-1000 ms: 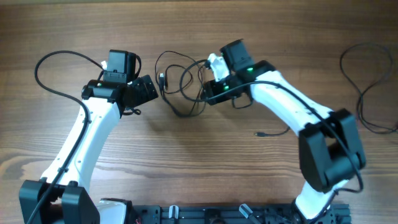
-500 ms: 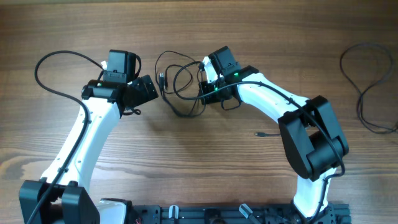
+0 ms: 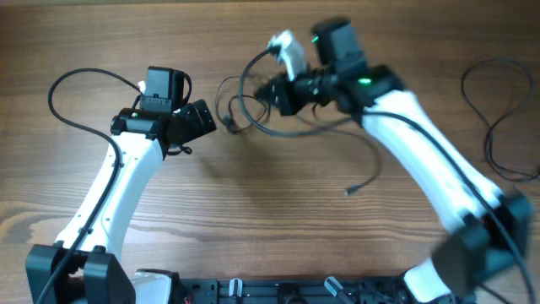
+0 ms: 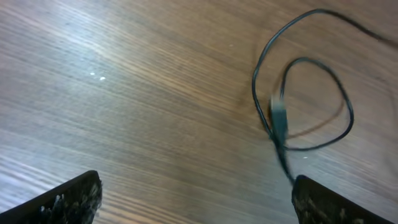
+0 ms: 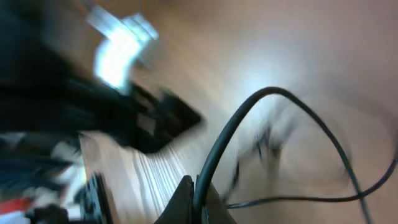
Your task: Untangle cables
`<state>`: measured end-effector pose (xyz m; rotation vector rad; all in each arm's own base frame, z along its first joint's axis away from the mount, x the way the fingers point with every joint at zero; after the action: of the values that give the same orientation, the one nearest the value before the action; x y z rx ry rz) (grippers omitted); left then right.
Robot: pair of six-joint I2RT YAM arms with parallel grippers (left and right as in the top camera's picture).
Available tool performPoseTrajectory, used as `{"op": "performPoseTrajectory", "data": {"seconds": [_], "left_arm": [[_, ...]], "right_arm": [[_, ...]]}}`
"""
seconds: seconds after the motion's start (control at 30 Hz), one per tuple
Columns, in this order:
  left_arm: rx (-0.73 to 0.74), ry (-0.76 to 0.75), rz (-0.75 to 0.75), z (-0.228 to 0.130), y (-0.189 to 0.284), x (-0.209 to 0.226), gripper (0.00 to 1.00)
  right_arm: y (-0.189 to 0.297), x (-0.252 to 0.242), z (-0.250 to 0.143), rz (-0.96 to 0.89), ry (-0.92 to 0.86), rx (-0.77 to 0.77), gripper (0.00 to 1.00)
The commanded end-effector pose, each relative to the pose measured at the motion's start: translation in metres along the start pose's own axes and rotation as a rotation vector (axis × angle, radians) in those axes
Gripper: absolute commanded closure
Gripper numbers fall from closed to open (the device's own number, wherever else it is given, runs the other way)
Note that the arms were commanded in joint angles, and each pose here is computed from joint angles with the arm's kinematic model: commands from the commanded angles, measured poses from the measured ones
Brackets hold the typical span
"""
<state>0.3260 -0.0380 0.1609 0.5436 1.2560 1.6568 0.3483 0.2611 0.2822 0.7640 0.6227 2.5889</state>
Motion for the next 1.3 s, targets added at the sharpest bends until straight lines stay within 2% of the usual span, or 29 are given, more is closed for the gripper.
{"op": "performPoseTrajectory", "data": {"seconds": [0.0, 0.1, 0.23, 0.33, 0.47, 0.87, 1.27], "left_arm": [[0.003, 0.014, -0.071, 0.001, 0.006, -0.009, 0.0], [0.004, 0.014, -0.115, 0.002, 0.006, -0.016, 0.0], [0.049, 0.006, -0.265, 0.0, 0.01, -0.036, 0.0], [0.138, -0.022, -0.49, -0.007, 0.022, -0.064, 0.0], [0.266, -0.056, -0.745, -0.019, 0.043, -0.09, 0.0], [0.499, 0.137, -1.026, -0.015, 0.084, -0.121, 0.0], [0.543, 0.291, -1.064, -0.001, 0.095, -0.132, 0.03]], "right_arm": [[0.051, 0.027, 0.037, -0.107, 0.088, -0.144, 0.96], [0.067, 0.04, 0.043, -0.107, 0.079, -0.182, 0.96], [0.072, 0.044, 0.045, -0.107, 0.066, -0.194, 0.95], [0.07, 0.041, 0.044, -0.116, 0.062, -0.191, 0.96], [0.073, 0.026, 0.045, -0.235, -0.011, -0.203, 0.96], [0.073, 0.024, 0.043, -0.243, -0.046, -0.198, 0.96], [0.072, 0.027, 0.044, -0.217, -0.083, -0.21, 0.96]]}}
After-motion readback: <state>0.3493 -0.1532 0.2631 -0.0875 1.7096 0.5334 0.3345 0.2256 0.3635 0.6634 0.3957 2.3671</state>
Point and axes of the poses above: each gripper's point midway between its finger pads, its own y axis back along the fingers, its own x axis along the line the jaws close on, z = x × y, the point moved 5 cm from there along y, back along the fingers, and after that the axes turned 6 degrees about y, right-handed, at the moved point
